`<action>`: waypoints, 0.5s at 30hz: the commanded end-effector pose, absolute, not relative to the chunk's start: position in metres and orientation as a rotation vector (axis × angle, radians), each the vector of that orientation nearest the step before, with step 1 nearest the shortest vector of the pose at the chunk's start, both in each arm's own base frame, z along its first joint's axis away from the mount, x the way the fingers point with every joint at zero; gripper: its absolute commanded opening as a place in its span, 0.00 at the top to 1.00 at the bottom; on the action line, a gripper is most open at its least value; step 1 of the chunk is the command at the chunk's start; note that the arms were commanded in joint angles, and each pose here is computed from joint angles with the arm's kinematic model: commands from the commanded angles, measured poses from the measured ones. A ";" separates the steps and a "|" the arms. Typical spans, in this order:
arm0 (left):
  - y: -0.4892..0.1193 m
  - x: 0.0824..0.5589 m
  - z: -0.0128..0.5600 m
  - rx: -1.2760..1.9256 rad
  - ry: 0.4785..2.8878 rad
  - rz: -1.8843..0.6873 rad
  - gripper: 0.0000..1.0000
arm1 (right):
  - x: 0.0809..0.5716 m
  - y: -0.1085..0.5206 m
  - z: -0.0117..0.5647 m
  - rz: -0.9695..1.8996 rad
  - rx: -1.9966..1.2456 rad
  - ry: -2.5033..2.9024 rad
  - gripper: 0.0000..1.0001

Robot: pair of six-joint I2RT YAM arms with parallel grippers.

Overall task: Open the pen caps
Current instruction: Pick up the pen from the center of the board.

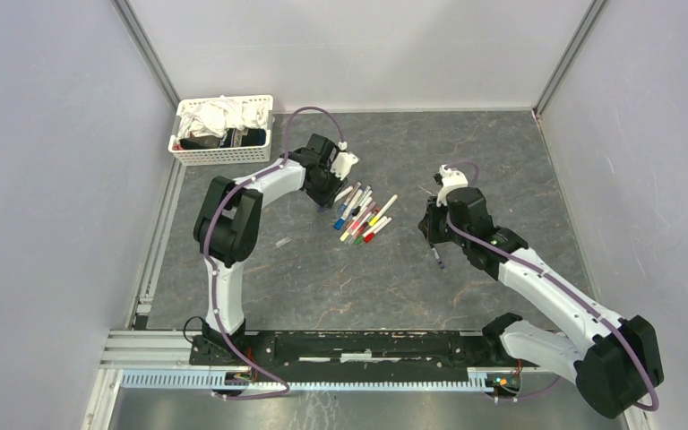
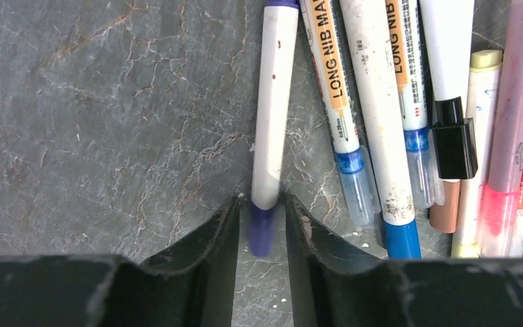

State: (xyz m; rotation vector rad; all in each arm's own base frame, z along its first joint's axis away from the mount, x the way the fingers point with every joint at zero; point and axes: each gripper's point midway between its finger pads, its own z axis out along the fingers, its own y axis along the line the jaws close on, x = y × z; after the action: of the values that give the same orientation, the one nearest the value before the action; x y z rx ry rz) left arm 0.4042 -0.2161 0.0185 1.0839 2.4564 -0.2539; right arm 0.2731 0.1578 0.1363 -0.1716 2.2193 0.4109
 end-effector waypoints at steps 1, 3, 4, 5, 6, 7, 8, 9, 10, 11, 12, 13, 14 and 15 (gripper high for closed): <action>-0.216 0.382 0.009 1.140 2.490 -0.308 0.69 | 0.278 0.169 0.142 0.474 -0.171 2.185 0.82; -0.217 0.382 0.013 1.144 2.477 -0.318 0.76 | 0.280 0.171 0.144 0.486 -0.181 2.185 0.83; -0.218 0.381 0.015 1.148 2.473 -0.324 0.80 | 0.280 0.174 0.144 0.497 -0.191 2.188 0.83; -0.218 0.381 0.018 1.152 2.466 -0.327 0.86 | 0.279 0.178 0.147 0.519 -0.206 2.184 0.83; -0.218 0.381 0.021 1.159 2.461 -0.326 0.93 | 0.280 0.180 0.149 0.534 -0.216 2.182 0.83; -0.217 0.381 0.023 1.166 2.455 -0.322 0.97 | 0.281 0.182 0.152 0.549 -0.227 2.177 0.83; -0.216 0.380 0.027 1.181 2.446 -0.316 0.98 | 0.281 0.185 0.154 0.566 -0.237 2.173 0.83; -0.215 0.380 0.031 1.192 2.435 -0.311 0.98 | 0.282 0.187 0.156 0.581 -0.248 2.172 0.84; -0.213 0.378 0.035 1.203 2.428 -0.309 0.98 | 0.283 0.190 0.159 0.598 -0.258 2.165 0.84; -0.213 0.376 0.043 1.217 2.406 -0.309 0.98 | 0.284 0.193 0.162 0.618 -0.272 2.159 0.84; -0.213 0.374 0.050 1.235 2.386 -0.315 0.98 | 0.285 0.196 0.163 0.640 -0.284 2.158 0.83; -0.211 0.372 0.056 1.255 2.367 -0.313 0.98 | 0.285 0.199 0.166 0.662 -0.298 2.154 0.83; -0.210 0.370 0.064 1.273 2.343 -0.307 0.98 | 0.285 0.203 0.167 0.688 -0.316 2.151 0.83; -0.208 0.368 0.072 1.298 2.323 -0.299 0.98 | 0.286 0.205 0.170 0.708 -0.324 2.147 0.82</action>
State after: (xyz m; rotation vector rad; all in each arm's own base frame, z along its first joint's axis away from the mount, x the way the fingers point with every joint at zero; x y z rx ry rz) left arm 0.3776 -0.2080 0.0239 1.1734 2.4653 -0.2864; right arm 0.2729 0.1832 0.1327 -0.2505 2.2573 0.5768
